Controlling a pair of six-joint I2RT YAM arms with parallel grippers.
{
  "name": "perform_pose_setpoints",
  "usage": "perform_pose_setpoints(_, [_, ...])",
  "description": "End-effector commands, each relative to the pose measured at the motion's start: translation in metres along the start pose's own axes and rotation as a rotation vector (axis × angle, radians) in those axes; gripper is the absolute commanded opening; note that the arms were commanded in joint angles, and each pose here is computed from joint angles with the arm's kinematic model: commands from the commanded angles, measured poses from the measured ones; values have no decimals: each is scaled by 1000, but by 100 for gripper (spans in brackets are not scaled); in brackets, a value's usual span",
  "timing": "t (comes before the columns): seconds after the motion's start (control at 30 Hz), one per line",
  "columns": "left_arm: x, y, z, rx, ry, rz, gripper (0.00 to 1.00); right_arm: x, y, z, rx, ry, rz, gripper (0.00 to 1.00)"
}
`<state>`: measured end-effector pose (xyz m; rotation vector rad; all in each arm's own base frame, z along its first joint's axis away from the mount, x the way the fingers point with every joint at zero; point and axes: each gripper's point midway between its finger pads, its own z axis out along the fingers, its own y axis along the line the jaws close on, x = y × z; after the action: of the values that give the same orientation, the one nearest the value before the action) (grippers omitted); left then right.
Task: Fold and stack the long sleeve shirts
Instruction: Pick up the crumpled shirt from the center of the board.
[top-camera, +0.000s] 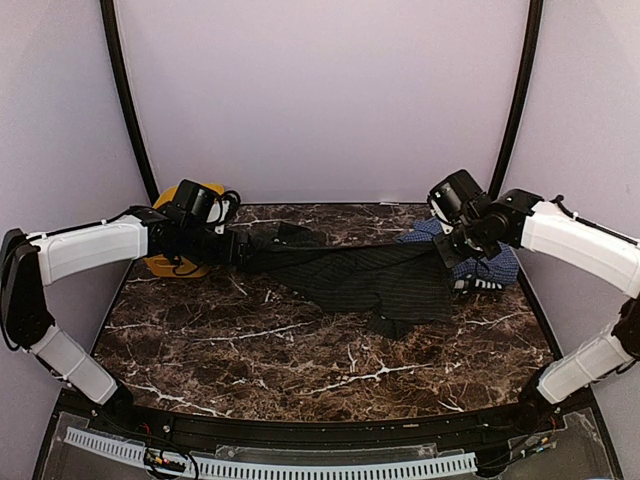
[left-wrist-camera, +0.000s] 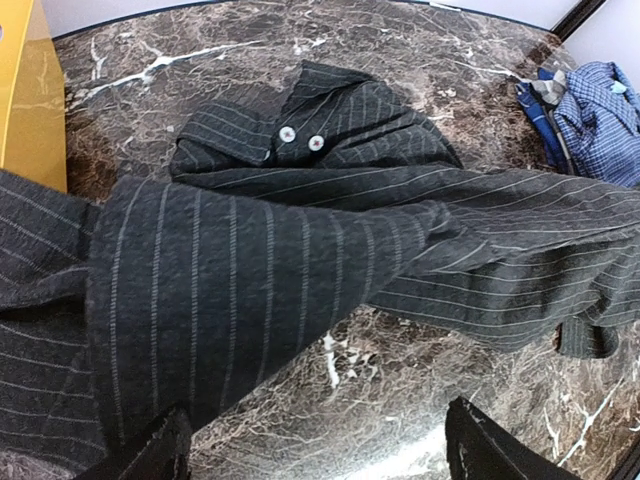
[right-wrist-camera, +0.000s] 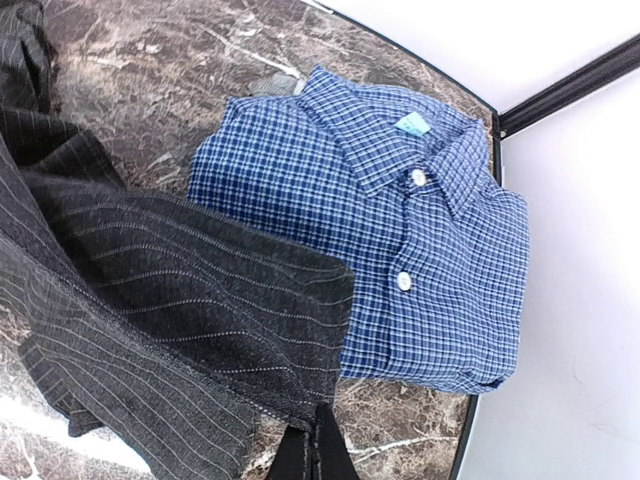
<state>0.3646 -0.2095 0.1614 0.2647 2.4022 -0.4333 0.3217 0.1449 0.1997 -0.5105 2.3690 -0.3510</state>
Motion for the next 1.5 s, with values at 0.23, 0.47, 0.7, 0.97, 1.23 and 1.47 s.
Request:
perform_pose_setpoints(0.23, [-21,-5,12,18,-29,-18,87,20,-20,-4,14,21,118,0])
perform_pose_setpoints(0.47, [-38,3,36,-8,-28,-21,88,25,-21,-4,9,25,125,0])
perform_pose_setpoints(0.7, [-52,19,49,-62,-43,-28,88,29,-19,-2,7,34,122,0])
perform_pose_setpoints(0.97, [-59,11,68,-3,-11,-48,88,32,-17,2,3,45,120,0])
perform_pose_setpoints(1.23, [-85,13,35,-41,-109,113,93,34,-22,2,17,47,135,0])
perform_pose_setpoints(1.47, [-86,43,32,-29,-72,-26,95,36,-32,2,31,39,165,0])
